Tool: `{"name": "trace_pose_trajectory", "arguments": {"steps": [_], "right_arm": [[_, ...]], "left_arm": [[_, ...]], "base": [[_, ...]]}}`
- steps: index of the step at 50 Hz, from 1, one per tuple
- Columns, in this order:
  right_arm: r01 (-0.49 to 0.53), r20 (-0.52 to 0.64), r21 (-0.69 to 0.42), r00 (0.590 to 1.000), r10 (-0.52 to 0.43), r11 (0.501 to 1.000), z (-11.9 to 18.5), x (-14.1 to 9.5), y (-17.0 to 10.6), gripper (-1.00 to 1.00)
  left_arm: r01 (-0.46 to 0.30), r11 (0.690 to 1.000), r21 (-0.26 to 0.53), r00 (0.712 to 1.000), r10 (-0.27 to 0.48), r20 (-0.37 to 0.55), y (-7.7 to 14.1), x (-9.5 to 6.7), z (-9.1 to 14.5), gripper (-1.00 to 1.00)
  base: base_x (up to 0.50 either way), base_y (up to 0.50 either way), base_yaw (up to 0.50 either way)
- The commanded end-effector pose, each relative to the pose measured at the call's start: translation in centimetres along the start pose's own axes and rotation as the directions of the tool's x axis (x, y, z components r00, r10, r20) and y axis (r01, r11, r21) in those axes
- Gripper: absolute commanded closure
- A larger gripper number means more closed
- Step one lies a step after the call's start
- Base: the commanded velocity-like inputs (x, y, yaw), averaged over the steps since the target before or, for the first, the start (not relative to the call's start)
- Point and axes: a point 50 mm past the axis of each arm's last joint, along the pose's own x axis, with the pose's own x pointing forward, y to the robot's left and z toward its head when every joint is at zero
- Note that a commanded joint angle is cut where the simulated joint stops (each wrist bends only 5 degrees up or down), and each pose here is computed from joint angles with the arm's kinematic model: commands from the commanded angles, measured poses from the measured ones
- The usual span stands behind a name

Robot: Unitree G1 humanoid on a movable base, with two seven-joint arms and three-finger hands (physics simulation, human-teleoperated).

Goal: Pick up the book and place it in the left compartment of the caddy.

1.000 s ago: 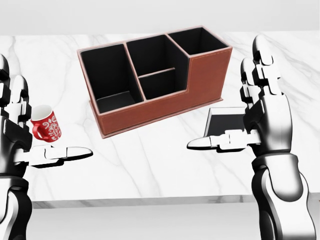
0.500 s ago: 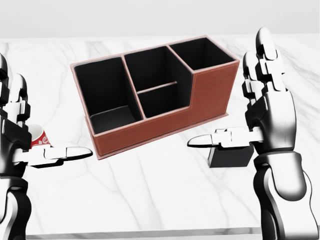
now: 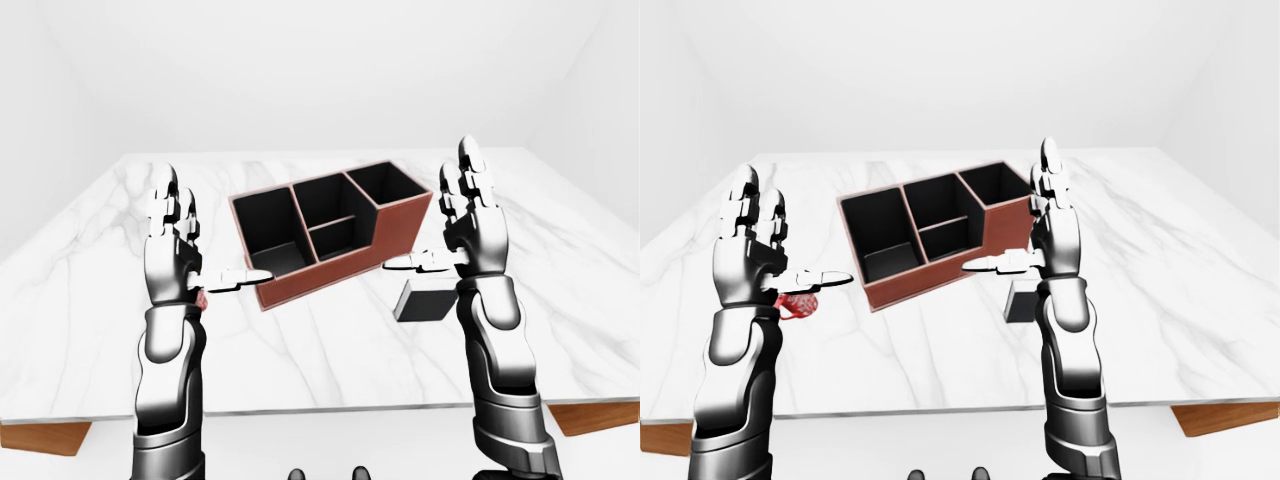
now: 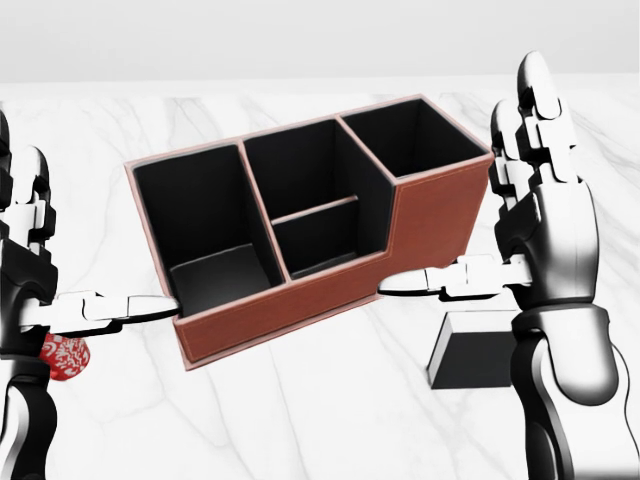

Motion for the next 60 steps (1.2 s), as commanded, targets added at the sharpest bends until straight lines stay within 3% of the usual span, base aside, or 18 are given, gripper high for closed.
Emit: {"name": "trace_pose_trajectory", "arguments": {"steps": [1,38,45,52,60], "right_arm": [[0.003,-0.001,0.001,1.0,-0.003,1.0,0.0,-0.1,0.0,-1.0],[0.013,0.025,-0.01,1.0,-0.013,1.0,0.6,-0.2,0.0,-1.0],[-0.002,0.088,-0.017,0.996,0.004,1.0,2.1,-0.4,-0.4,-1.0],[-0.035,0.157,-0.103,0.986,0.051,0.994,4.2,-1.3,-1.3,-1.0],[-0.124,0.17,-0.317,0.968,0.185,0.94,6.4,-3.6,-2.1,-1.0]], "left_arm": [[0.004,1.0,0.002,1.0,-0.004,0.005,0.0,-0.1,0.1,-1.0],[-0.001,1.0,0.001,1.0,0.001,-0.008,0.2,-0.1,-0.2,-1.0],[-0.002,1.0,0.0,1.0,0.002,-0.003,0.2,-0.2,0.0,-1.0],[-0.008,1.0,-0.001,1.0,0.008,0.005,0.4,-0.2,0.2,-1.0],[-0.009,1.0,-0.005,1.0,0.009,-0.001,0.3,-0.3,0.0,-1.0]], "base": [[0.25,0.0,0.0],[0.26,0.0,0.0],[0.0,0.0,0.0],[0.0,0.0,0.0],[0.0,0.0,0.0]]}}
